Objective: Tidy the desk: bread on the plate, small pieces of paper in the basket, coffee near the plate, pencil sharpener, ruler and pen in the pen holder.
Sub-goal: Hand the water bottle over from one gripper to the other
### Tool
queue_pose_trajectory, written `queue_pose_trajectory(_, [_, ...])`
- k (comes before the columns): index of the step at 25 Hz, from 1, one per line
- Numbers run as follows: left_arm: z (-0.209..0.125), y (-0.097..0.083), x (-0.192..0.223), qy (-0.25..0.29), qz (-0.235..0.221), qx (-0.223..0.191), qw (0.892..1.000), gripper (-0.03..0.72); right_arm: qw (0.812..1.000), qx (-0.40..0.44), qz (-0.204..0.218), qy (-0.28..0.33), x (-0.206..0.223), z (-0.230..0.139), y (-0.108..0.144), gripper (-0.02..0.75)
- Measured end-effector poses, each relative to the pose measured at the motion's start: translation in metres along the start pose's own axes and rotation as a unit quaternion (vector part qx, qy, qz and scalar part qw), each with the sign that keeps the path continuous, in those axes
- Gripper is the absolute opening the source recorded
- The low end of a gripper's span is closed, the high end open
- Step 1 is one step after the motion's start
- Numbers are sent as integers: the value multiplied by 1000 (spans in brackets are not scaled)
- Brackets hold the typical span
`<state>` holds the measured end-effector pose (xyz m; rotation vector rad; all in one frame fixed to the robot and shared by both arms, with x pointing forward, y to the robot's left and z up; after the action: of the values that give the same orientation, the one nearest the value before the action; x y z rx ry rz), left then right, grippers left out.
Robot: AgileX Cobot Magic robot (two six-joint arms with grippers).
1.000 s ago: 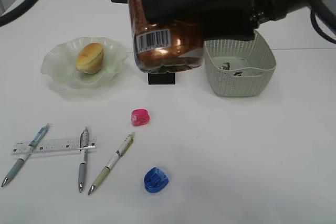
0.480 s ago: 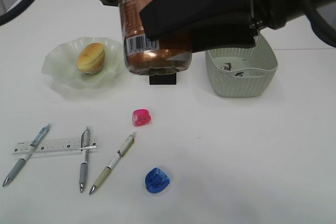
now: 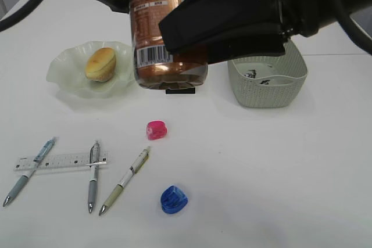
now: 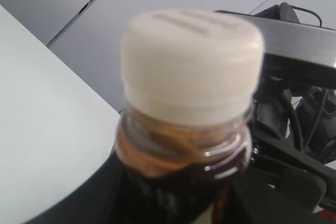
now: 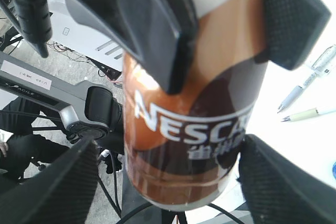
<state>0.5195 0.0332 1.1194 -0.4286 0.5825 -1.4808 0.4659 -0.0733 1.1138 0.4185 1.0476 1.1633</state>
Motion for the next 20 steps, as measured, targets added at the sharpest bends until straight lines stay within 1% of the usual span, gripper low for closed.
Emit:
queue_pose_trajectory(5, [0,0,0,0,0,-3,1000,286,1000,0,-3,1,0,0,-1,594])
queue_pose_trajectory(13, [-6,4,-1,19,11,3,1000,286,1000,17,-6,5,0,-2,-2,585])
queue_pose_trajectory(20, [-4,10,-7,15,23,2,1000,286,1000,17,-6,8,0,-3,-2,583])
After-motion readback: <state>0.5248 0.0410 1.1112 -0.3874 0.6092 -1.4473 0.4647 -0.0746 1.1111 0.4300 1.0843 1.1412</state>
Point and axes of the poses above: a point on each arm's last joint axis where the gripper is mounted, x pointing out along that axis toward the gripper, y along the wrist's bending axis when the last joint is at zero, z = x × y, the point moved 7 cm from there along x, pointing out along that axis toward the gripper, and after that the axes turned 13 degrees about x, right-handed, at the moved point
